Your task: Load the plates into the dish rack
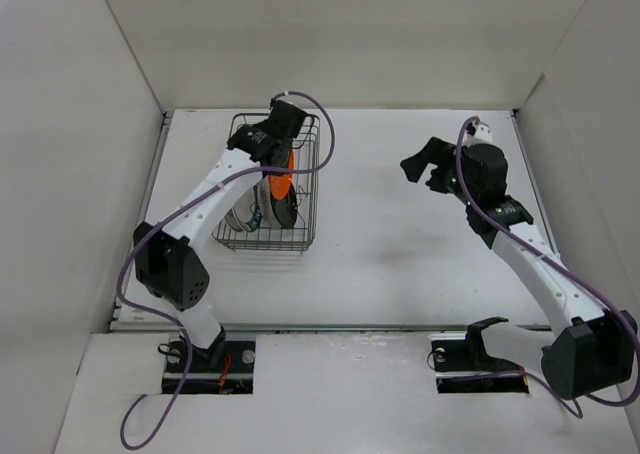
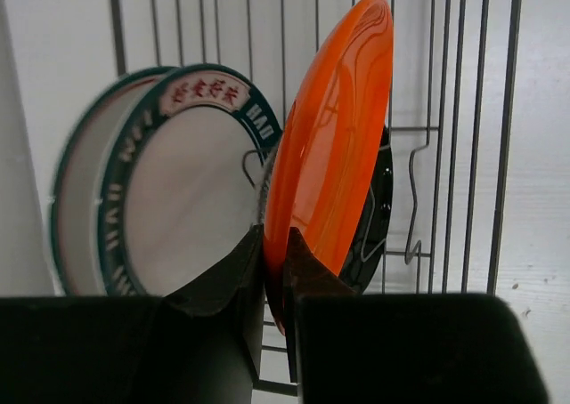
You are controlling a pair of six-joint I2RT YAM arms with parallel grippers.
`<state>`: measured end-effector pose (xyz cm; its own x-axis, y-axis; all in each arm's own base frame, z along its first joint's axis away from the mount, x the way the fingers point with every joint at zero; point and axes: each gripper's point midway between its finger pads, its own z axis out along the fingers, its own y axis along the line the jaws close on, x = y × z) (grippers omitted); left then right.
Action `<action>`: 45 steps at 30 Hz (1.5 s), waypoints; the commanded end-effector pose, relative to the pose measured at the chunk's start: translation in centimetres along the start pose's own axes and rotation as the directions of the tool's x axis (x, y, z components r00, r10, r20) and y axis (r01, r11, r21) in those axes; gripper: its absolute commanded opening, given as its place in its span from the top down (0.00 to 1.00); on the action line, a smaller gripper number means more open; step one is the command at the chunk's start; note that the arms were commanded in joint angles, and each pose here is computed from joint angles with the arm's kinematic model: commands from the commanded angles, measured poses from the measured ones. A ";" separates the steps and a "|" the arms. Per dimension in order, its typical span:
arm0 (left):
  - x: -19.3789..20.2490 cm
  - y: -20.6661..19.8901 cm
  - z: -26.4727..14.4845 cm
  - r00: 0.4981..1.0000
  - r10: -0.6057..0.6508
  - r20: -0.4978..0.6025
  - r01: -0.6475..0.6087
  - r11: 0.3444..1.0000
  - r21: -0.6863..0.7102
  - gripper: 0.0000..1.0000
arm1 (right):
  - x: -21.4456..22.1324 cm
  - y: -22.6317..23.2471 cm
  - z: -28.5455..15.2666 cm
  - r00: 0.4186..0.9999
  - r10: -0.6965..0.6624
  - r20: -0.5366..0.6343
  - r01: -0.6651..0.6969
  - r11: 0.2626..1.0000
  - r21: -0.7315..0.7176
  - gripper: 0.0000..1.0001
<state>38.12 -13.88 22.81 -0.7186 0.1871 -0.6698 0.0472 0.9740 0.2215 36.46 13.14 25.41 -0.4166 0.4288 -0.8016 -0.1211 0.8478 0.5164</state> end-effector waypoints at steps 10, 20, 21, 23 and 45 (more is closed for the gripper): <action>1.6 -0.4 0.5 0.999 0.001 -0.053 -0.001 1.000 0.001 1.00 | 0.2 -0.7 -1.3 0.999 -0.027 0.029 0.026 0.999 0.026 0.00; 3.1 -3.6 0.4 0.992 0.038 -0.124 -0.017 0.987 0.160 1.00 | 0.0 -1.4 -1.3 0.999 -0.021 0.031 0.019 0.999 0.047 0.00; 3.1 -3.6 0.4 0.992 0.027 -0.126 -0.007 0.987 0.158 1.00 | 0.0 -1.4 -1.3 0.999 -0.021 0.031 0.019 0.999 0.047 0.00; 3.9 -3.9 0.6 0.989 0.044 -0.142 -0.020 0.987 0.160 1.00 | 0.0 -1.4 -1.3 0.999 -0.021 0.031 0.019 0.999 0.047 0.00; -13.1 8.7 -11.6 0.868 -0.263 0.421 0.184 0.958 0.221 0.01 | -7.6 0.7 -7.4 0.973 -0.229 0.003 0.223 0.952 0.209 0.00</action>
<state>40.32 -15.22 33.13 -0.5613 0.0650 -0.8250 0.1562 0.9873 -0.0285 35.29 10.28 30.28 -0.4251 0.2875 -0.8583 -0.0595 0.9373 0.3434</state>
